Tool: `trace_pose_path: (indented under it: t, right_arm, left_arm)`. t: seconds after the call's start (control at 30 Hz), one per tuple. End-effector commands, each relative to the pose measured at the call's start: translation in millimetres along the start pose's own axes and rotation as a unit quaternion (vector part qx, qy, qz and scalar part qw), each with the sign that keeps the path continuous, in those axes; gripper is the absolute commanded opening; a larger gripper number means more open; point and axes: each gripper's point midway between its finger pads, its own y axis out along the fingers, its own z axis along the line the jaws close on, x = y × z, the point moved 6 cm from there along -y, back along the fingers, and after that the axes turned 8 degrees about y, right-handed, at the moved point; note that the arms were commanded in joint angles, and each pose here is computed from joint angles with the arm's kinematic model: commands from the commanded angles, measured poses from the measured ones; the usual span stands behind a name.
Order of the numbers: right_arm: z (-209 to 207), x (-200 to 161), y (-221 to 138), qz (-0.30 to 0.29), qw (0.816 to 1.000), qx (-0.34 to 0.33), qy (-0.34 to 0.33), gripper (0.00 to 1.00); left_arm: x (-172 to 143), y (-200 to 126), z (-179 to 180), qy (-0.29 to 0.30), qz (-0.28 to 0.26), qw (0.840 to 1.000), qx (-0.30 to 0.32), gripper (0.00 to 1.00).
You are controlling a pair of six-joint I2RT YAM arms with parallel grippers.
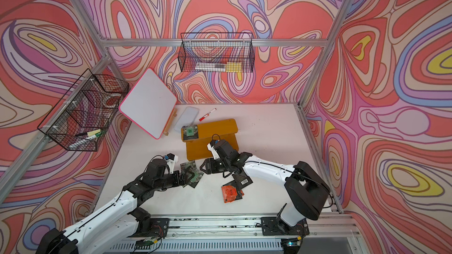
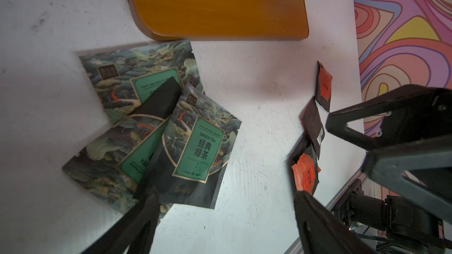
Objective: Place the tea bags on the shelf by color
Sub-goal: Pick up the tea bag from the center of the board.
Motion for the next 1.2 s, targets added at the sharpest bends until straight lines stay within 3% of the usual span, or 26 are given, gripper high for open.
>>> trace_pose_path:
  t: [0.0, 0.87, 1.17]
  right_arm:
    - [-6.0, -2.6, 16.7, -0.006, 1.0, 0.002, 0.021, 0.52]
    - [-43.0, -14.2, 67.8, 0.02, 0.996, -0.03, 0.077, 0.51]
    - [-42.6, -15.2, 76.5, 0.024, 0.996, -0.008, 0.089, 0.43]
  left_arm:
    - [1.7, 4.2, 0.5, -0.003, -0.01, 1.0, -0.013, 0.9]
    - [-11.4, 22.0, 16.3, -0.012, 0.012, 1.0, 0.004, 0.9]
    - [-15.4, 20.9, 19.3, -0.015, 0.014, 1.0, 0.01, 0.9]
